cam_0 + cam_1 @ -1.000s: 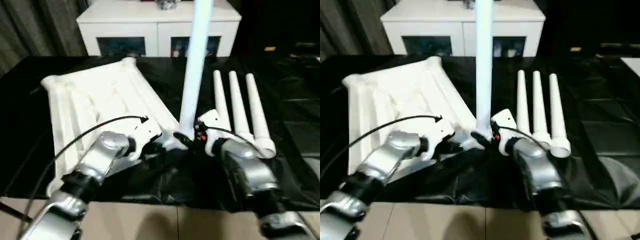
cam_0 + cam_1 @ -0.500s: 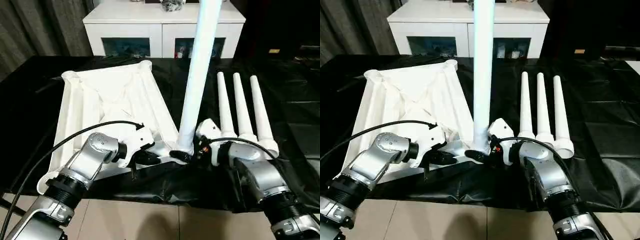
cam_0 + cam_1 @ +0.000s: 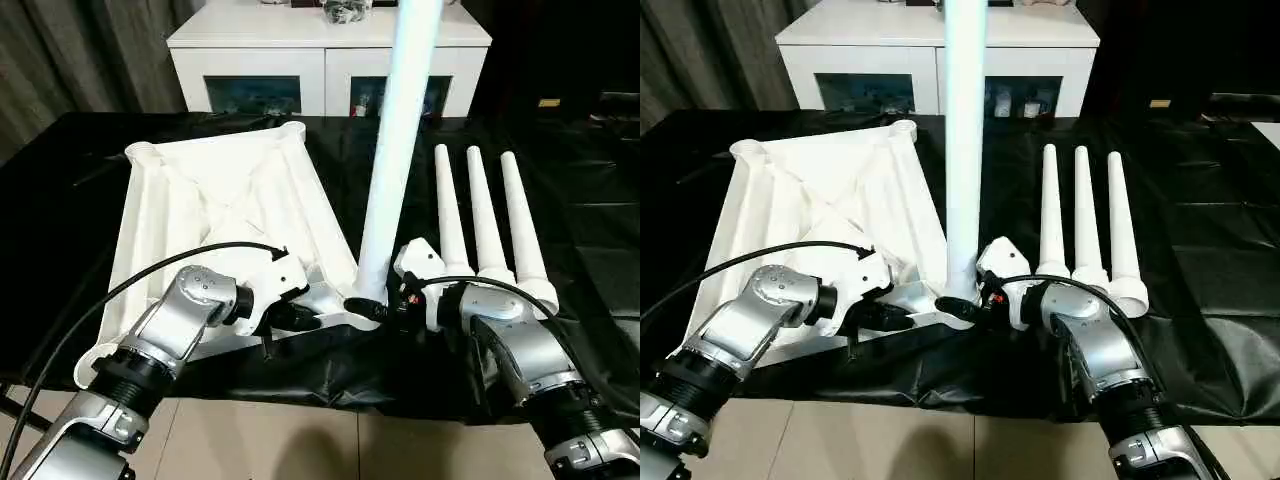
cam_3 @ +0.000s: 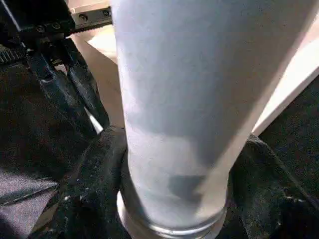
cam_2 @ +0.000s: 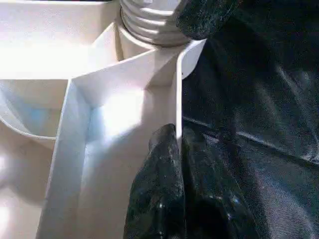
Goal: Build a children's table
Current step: Rotate leg to tighten
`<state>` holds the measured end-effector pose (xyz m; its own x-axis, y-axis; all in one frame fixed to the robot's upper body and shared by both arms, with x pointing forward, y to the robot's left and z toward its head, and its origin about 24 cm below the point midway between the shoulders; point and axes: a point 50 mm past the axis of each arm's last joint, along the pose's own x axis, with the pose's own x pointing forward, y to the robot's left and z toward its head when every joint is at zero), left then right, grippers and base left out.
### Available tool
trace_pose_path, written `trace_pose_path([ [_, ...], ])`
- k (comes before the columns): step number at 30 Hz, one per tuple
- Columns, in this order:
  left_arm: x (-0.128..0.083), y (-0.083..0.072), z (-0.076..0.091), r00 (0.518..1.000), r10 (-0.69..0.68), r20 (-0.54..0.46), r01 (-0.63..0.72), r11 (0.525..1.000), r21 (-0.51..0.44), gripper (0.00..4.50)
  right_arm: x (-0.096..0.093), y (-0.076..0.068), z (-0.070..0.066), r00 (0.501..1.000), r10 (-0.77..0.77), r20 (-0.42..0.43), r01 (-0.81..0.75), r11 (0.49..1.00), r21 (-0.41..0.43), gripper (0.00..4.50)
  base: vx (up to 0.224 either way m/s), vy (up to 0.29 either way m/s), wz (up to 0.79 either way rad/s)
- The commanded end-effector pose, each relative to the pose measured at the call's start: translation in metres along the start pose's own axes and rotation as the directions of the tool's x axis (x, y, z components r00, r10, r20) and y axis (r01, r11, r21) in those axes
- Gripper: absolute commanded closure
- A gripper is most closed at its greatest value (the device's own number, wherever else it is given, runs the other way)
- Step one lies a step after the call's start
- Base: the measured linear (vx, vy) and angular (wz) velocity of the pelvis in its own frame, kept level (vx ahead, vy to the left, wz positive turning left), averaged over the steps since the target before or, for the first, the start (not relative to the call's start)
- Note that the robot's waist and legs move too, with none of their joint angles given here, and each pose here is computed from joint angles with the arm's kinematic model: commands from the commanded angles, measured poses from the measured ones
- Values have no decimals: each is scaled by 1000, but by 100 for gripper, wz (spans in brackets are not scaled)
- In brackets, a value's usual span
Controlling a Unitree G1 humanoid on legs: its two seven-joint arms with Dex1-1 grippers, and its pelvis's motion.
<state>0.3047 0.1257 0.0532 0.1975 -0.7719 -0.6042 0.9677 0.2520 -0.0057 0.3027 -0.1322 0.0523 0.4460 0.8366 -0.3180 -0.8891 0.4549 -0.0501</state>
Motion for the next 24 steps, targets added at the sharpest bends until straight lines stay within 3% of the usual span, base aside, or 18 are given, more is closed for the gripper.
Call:
trace_pose_path([
  [1,2,0,-8,999,-4,-51,2,1000,-23,450,2,4,-13,998,16,-55,-14,999,32,184,0,0,0],
  [4,5,9,-9,993,105,-62,-109,993,-52,450,7,-4,-20,986,-146,-84,153,984,89,184,0,0,0],
  [5,8,19,-8,971,229,-64,-234,968,-91,450,13,-10,-24,954,-282,-105,295,944,145,185,0,0,0],
  [7,9,23,-7,961,268,-65,-274,956,-107,450,15,-11,-25,940,-323,-110,338,927,164,185,0,0,0],
  [8,13,31,-3,930,365,-50,-368,914,-172,450,20,-13,-30,886,-441,-140,462,861,212,185,-55,-1,1],
  [9,13,31,-3,930,365,-50,-368,914,-172,450,20,-13,-30,886,-441,-140,462,861,212,185,0,0,0],
  [10,17,36,0,905,422,-43,-421,882,-213,450,23,-14,-33,841,-514,-170,541,808,232,185,0,0,0],
  [11,18,38,1,897,441,-42,-438,870,-226,450,24,-14,-35,825,-535,-180,565,791,237,185,0,0,0],
  [13,22,46,4,843,535,-48,-527,805,-273,450,30,-16,-40,725,-648,-233,688,672,273,186,0,0,0],
  [14,22,46,4,843,536,-48,-527,804,-274,450,30,-16,-40,724,-649,-234,689,671,274,186,0,0,0],
  [17,28,49,8,810,584,-56,-574,769,-281,450,39,-16,-42,621,-730,-285,780,544,309,186,0,0,0],
  [20,33,48,10,811,582,-55,-572,772,-277,450,46,-15,-38,617,-736,-279,783,535,317,186,0,0,0],
  [21,35,46,11,825,563,-45,-553,788,-270,450,51,-14,-29,668,-713,-214,733,582,351,151,0,0,0],
  [24,37,44,12,846,533,-24,-522,818,-242,450,50,-15,-20,696,-705,-134,696,617,367,114,0,0,0],
])
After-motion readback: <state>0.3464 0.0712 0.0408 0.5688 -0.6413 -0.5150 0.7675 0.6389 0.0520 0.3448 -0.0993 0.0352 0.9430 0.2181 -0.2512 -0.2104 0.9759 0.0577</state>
